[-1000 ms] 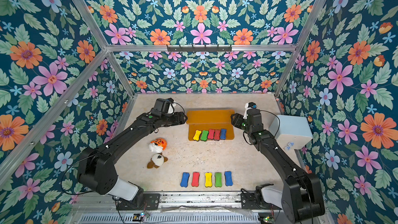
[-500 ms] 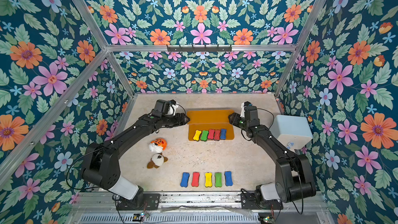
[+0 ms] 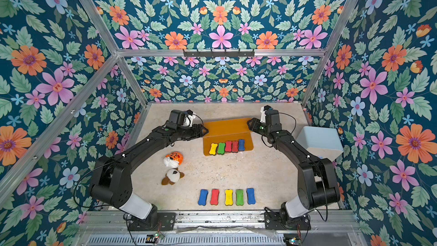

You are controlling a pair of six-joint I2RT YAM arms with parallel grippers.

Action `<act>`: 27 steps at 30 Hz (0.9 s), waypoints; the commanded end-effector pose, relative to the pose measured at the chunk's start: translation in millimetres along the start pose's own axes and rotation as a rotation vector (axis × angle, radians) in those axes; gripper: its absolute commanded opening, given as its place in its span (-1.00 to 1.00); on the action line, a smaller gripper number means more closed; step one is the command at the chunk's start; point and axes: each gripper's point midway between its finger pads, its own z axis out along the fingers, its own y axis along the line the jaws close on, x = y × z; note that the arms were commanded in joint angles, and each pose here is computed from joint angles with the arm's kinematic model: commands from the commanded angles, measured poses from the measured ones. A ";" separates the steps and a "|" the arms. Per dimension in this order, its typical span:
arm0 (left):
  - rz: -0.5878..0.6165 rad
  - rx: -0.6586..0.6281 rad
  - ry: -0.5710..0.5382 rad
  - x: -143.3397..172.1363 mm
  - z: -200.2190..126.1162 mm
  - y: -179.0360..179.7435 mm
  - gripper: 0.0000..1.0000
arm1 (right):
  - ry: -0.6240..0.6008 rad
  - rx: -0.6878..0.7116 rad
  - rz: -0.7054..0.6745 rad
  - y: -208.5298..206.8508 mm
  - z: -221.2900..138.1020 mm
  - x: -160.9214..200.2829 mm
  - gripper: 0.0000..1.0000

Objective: Remove the whiteboard erasers from the shelf
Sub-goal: Adjust the shelf at the center of the board.

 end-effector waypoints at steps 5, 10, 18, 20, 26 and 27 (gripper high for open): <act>-0.012 0.014 -0.008 -2.6 -1.6 -2.4 0.36 | 0.007 -0.066 -0.017 19.0 19.3 -15.6 0.01; -0.021 0.014 -0.008 -0.8 -0.8 -0.9 0.35 | 0.049 -0.076 -0.016 22.6 42.1 -13.8 0.00; -0.012 -0.014 -0.031 0.1 -7.4 3.8 0.36 | 0.020 -0.044 -0.043 27.3 36.8 -30.2 -0.01; -0.007 -0.018 -0.036 1.0 -9.4 4.3 0.38 | 0.000 -0.030 -0.055 29.2 28.0 -35.1 -0.01; -0.004 -0.016 -0.031 6.3 -12.8 4.8 0.38 | -0.060 -0.016 -0.062 35.5 -5.1 -39.7 -0.01; -0.004 -0.015 -0.033 6.7 -13.9 4.9 0.38 | -0.063 -0.023 -0.058 36.4 -9.7 -36.5 -0.01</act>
